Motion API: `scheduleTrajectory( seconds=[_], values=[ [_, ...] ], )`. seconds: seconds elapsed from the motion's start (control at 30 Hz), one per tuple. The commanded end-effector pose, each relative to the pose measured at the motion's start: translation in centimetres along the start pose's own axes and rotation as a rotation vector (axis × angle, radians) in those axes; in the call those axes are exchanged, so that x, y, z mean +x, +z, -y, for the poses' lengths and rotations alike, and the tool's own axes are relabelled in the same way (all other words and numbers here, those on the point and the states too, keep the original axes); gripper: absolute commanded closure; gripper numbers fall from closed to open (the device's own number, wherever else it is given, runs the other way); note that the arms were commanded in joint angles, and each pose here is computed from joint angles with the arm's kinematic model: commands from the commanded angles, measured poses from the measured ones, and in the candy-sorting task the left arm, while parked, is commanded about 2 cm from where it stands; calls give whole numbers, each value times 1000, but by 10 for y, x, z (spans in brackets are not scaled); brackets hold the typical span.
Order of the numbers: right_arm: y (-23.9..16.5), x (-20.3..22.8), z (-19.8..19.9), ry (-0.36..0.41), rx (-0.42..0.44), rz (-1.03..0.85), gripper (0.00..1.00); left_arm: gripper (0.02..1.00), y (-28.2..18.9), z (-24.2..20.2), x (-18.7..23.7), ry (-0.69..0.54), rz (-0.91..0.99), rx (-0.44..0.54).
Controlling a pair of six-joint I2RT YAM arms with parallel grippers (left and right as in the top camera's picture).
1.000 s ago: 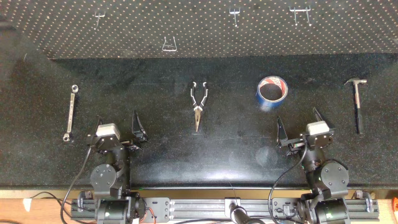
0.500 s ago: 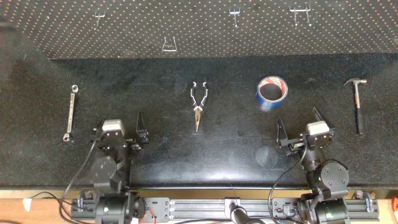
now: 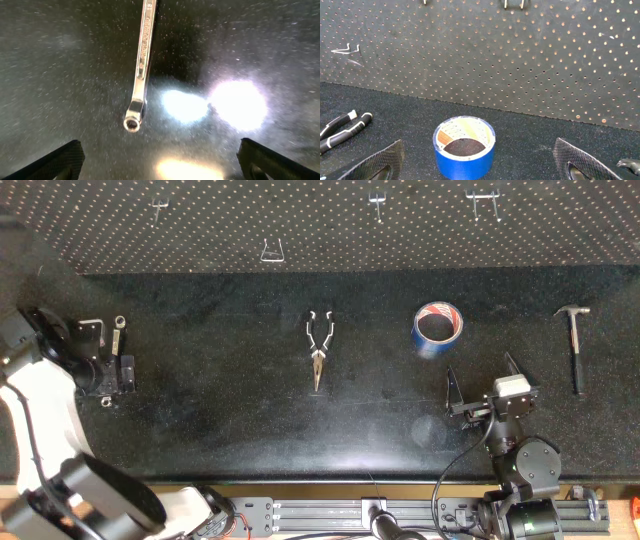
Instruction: Place Tools Onto Pegboard
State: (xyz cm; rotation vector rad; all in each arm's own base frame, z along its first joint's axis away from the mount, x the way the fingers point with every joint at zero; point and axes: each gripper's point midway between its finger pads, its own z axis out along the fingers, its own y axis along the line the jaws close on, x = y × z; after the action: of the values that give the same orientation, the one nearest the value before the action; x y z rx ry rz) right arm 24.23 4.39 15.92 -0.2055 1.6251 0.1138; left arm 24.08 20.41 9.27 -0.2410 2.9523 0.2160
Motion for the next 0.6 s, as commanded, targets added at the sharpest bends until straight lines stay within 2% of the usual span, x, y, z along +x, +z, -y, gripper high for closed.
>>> scheduleTrajectory(
  seconds=[0.03,0.13,0.27,0.6],
  values=[
    [0,1,2,-14,12,-2,25,25,20,-13,-36,32,-16,70],
    [0,1,2,-14,12,-2,25,25,41,-16,-52,44,-36,121],
    [0,1,2,-14,12,-2,25,25,69,-13,-47,106,-93,164],
    [0,1,2,-14,12,-2,25,25,87,-15,-53,148,-85,163]
  ],
)
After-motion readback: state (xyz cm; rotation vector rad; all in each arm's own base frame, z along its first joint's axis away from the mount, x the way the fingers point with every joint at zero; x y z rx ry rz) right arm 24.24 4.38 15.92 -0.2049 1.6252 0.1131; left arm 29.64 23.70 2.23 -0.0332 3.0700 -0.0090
